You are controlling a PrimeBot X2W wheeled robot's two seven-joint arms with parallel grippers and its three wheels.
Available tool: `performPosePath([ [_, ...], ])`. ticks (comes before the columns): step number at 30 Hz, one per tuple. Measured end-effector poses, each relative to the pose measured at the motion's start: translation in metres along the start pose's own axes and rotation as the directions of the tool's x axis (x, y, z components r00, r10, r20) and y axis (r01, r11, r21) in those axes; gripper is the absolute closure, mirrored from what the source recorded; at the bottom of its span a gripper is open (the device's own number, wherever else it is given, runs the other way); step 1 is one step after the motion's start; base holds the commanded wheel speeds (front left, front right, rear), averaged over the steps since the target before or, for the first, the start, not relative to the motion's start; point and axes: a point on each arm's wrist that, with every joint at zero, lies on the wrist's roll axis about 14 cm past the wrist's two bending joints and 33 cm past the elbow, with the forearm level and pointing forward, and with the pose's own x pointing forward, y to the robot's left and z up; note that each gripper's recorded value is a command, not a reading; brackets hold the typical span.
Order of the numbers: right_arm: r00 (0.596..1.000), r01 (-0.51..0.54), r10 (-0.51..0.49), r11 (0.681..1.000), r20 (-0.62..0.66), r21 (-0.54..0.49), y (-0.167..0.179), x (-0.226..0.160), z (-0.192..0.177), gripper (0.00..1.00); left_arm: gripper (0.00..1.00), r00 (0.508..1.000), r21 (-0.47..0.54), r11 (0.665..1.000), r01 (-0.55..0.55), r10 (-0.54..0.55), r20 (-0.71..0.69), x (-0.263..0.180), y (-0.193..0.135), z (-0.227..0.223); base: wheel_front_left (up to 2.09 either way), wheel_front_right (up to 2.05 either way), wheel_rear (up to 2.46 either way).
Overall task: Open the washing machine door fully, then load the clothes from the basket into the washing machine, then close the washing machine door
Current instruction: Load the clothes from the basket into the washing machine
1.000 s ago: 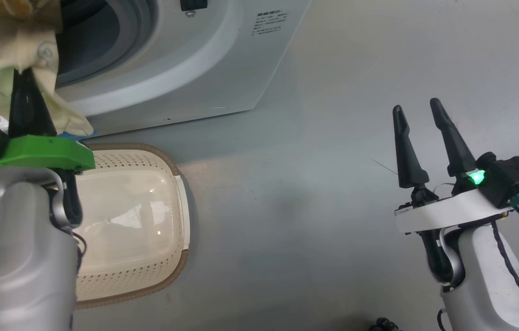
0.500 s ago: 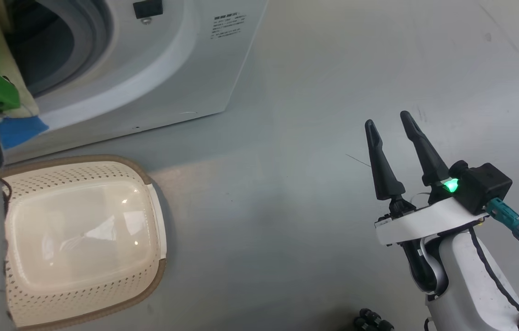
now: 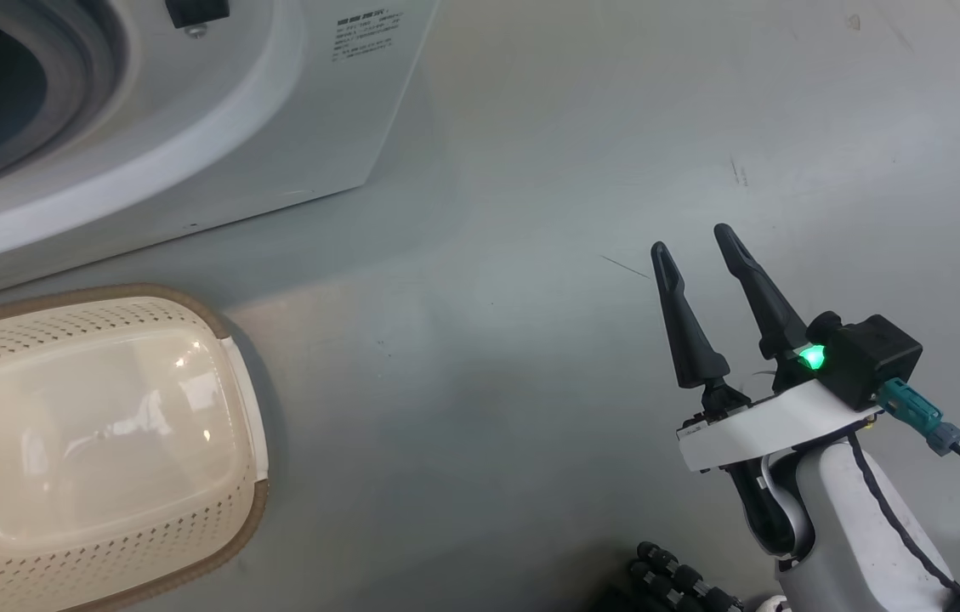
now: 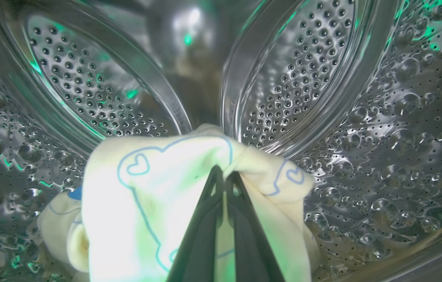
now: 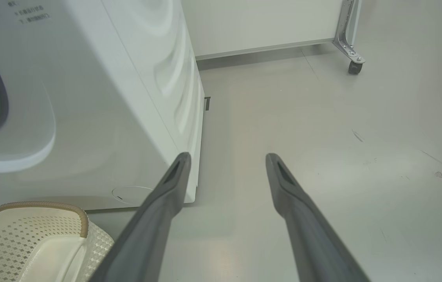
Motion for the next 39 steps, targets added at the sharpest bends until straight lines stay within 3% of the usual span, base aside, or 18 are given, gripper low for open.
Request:
performPosePath([
  [10, 0.999, 0.004, -0.004, 1.000, -0.049, 0.000, -0.001, 0.001, -0.017, 0.00, 1.00, 0.995, -0.006, 1.000, 0.002, -0.001, 0.100, 0.027, 0.005, 0.018, 0.00, 0.00, 0.00],
  [18, 0.997, 0.002, -0.002, 1.000, -0.082, -0.001, -0.001, 0.005, -0.030, 0.00, 1.00, 0.973, -0.034, 0.999, -0.041, 0.048, 0.226, 0.044, 0.021, 0.045, 0.00, 0.00, 0.00],
  [24, 0.996, -0.001, 0.000, 1.000, -0.088, -0.007, -0.003, 0.012, -0.033, 0.00, 1.00, 0.936, -0.068, 0.989, -0.130, 0.145, 0.320, 0.050, 0.047, 0.069, 0.00, 0.00, 0.00],
  [27, 0.995, 0.003, -0.003, 1.000, -0.100, -0.008, -0.004, 0.013, -0.038, 0.00, 1.00, 0.935, -0.075, 0.984, -0.162, 0.178, 0.308, 0.051, 0.054, 0.060, 0.00, 0.00, 0.00],
  [36, 0.995, -0.002, 0.001, 1.000, -0.099, -0.010, -0.003, 0.014, -0.038, 0.00, 1.00, 0.978, -0.008, 0.993, -0.117, 0.117, 0.173, 0.051, 0.036, 0.010, 0.00, 0.00, 0.00],
  [39, 0.995, 0.001, -0.002, 1.000, -0.097, -0.011, -0.004, 0.014, -0.037, 0.00, 0.82, 0.986, 0.006, 0.995, -0.096, 0.095, 0.136, 0.050, 0.030, -0.001, 0.00, 0.00, 0.00],
])
